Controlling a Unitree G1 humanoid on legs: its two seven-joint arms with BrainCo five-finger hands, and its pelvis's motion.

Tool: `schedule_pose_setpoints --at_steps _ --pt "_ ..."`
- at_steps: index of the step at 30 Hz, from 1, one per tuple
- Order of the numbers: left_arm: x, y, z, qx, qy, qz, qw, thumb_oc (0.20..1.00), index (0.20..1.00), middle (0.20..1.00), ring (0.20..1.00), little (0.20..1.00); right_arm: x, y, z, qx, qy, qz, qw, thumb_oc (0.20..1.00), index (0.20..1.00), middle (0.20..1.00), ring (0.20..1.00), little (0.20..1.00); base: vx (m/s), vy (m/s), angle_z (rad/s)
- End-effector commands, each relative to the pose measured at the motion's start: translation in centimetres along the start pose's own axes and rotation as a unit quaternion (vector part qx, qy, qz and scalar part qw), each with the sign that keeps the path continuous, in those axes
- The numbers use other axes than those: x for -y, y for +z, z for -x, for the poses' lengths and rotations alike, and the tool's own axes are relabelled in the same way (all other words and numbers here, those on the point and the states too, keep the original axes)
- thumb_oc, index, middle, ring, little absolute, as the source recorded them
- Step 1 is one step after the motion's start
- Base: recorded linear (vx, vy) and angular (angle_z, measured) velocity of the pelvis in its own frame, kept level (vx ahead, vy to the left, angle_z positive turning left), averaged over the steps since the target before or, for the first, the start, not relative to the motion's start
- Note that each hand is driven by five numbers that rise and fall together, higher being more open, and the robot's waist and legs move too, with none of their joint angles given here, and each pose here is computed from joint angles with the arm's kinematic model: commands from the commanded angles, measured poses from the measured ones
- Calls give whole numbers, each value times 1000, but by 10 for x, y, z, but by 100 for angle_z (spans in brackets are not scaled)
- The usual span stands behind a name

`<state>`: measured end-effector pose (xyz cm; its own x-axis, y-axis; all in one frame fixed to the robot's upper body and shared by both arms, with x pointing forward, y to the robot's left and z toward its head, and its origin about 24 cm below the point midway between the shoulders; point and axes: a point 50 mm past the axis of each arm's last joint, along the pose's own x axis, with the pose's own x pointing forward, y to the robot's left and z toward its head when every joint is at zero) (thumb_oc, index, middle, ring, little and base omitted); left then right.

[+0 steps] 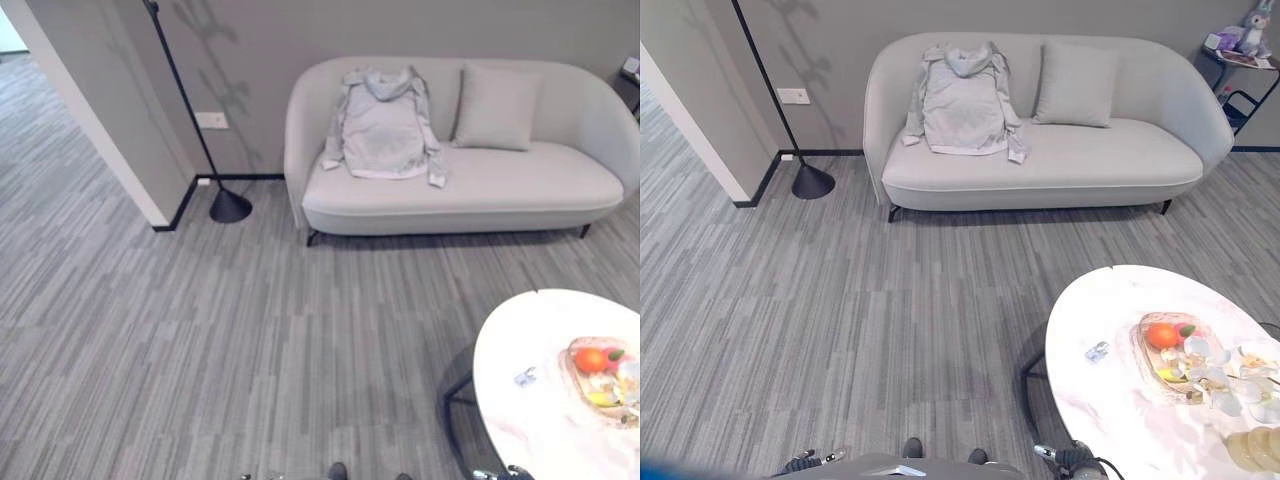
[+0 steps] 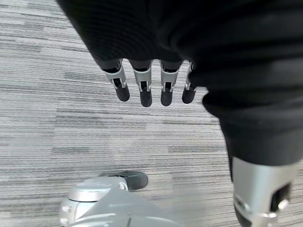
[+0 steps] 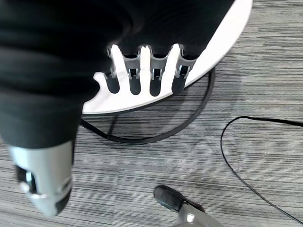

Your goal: Hang the clothes on the sofa on the clothes rack.

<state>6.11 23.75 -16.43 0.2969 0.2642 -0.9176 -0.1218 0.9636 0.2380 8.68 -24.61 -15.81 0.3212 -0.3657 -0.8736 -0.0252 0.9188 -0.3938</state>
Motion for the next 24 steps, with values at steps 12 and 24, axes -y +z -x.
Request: schedule_pose_setpoints --at_steps 12,24 --pt "5 25 -4 29 -3 -34 999 1000 1000 1000 1000 1000 12 15 -3 21 -19 -1 1000 1000 1000 1000 1000 1000 0 0 0" --pt "6 31 -5 37 -5 -49 998 1000 1000 1000 1000 1000 12 -2 -3 -17 -11 -19 1000 1000 1000 1000 1000 1000 0 0 0"
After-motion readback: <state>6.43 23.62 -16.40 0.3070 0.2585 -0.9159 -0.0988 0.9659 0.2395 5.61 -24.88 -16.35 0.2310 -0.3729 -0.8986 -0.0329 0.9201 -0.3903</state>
